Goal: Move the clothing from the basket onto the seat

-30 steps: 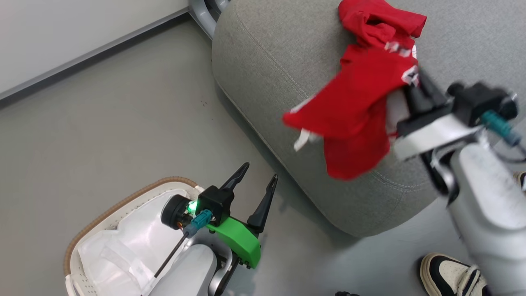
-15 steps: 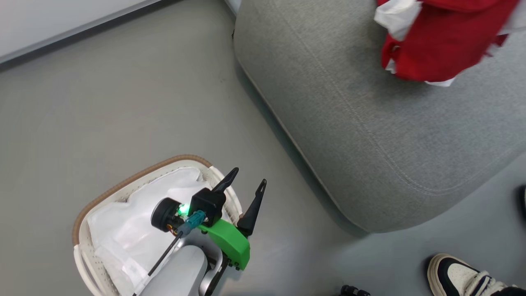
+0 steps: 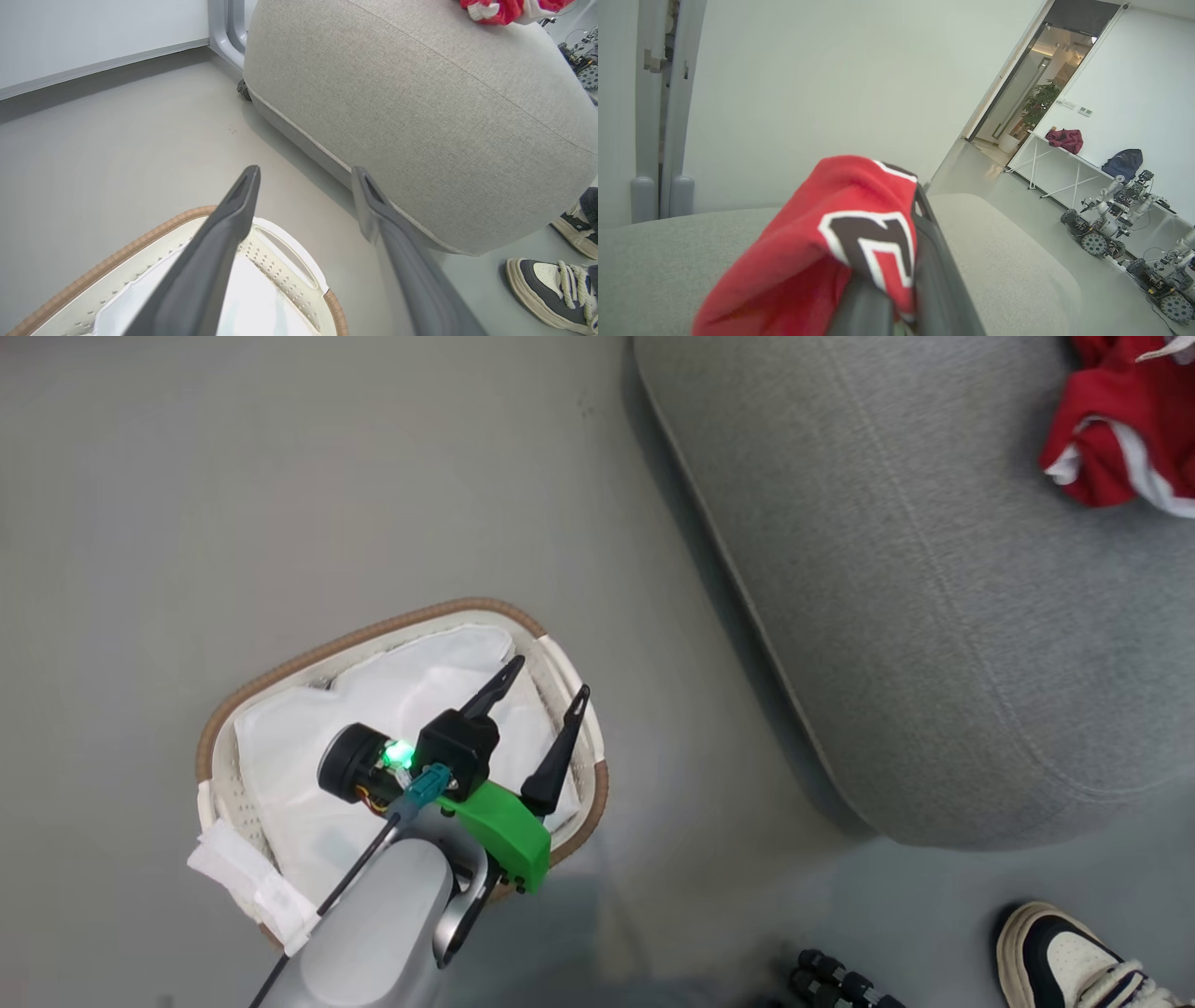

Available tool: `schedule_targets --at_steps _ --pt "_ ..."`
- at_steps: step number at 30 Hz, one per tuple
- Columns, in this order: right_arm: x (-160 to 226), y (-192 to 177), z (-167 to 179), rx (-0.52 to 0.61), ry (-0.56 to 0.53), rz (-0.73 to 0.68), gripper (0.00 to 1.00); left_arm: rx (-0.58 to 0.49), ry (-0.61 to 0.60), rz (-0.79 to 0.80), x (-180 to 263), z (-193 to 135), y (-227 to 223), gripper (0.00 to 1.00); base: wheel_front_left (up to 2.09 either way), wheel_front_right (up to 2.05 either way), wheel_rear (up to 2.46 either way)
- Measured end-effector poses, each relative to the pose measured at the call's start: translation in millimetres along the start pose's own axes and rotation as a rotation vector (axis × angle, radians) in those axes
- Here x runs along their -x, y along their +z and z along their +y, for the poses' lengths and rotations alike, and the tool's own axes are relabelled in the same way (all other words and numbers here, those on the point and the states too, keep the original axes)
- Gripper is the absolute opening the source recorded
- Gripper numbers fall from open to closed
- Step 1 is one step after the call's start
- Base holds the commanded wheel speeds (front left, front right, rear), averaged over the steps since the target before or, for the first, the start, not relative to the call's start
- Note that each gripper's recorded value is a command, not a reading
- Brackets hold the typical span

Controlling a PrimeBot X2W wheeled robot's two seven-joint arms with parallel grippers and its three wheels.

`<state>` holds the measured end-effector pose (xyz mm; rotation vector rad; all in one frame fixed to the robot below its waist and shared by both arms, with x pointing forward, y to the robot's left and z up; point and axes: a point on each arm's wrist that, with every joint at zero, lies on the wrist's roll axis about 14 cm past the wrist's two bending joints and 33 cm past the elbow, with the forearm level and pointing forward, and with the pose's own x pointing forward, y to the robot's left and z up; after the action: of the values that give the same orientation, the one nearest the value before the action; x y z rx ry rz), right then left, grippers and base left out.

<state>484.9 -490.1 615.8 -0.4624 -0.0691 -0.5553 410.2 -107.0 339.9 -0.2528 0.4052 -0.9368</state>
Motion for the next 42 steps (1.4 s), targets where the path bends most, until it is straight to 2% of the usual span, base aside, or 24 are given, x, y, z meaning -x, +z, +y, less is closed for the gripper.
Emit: schedule_targets --at_steps 5,11,12,13,14,15,24,29,34,42 --pt "-0.7 -43.1 47.0 -0.023 0.051 0.088 0.00 0.023 0.043 0.008 1.9 19.7 -9.7 1.00 0.00 0.00 0.00" --pt "24.1 -100.2 100.8 -0.070 0.123 0.220 0.00 0.046 0.105 0.015 9.4 40.7 -17.7 1.00 0.00 0.00 0.00" --pt "29.0 -105.6 106.9 -0.074 0.135 0.234 0.04 0.046 0.112 0.014 10.5 42.8 -17.5 1.00 0.00 0.00 0.00" --pt "35.0 -110.6 113.0 -0.074 0.151 0.247 0.37 0.047 0.121 0.012 11.7 45.2 -16.6 1.00 0.00 0.00 0.00" --pt "39.9 -113.1 115.7 -0.075 0.159 0.254 0.49 0.045 0.128 0.008 12.5 47.0 -14.7 1.00 0.00 0.00 0.00" --pt "43.1 -113.7 116.1 -0.077 0.160 0.256 1.00 0.043 0.133 0.005 13.3 48.1 -13.0 1.00 0.00 0.00 0.00" --pt "82.8 -106.4 103.6 -0.131 0.156 0.241 1.00 0.041 0.214 -0.040 32.0 55.0 8.2 1.00 0.00 0.00 0.00" --pt "108.7 -100.2 108.1 -0.167 0.190 0.233 1.00 0.019 0.285 -0.067 51.3 60.3 20.1 1.00 0.00 0.00 0.00" --pt "125.9 -81.8 130.8 -0.244 0.245 0.195 1.00 -0.011 0.398 -0.112 78.9 75.2 37.1 1.00 0.00 0.00 0.00" --pt "141.5 -31.7 203.1 -0.435 0.381 0.110 1.00 -0.041 0.645 -0.186 141.7 109.2 58.6 1.00 0.00 0.00 0.00"
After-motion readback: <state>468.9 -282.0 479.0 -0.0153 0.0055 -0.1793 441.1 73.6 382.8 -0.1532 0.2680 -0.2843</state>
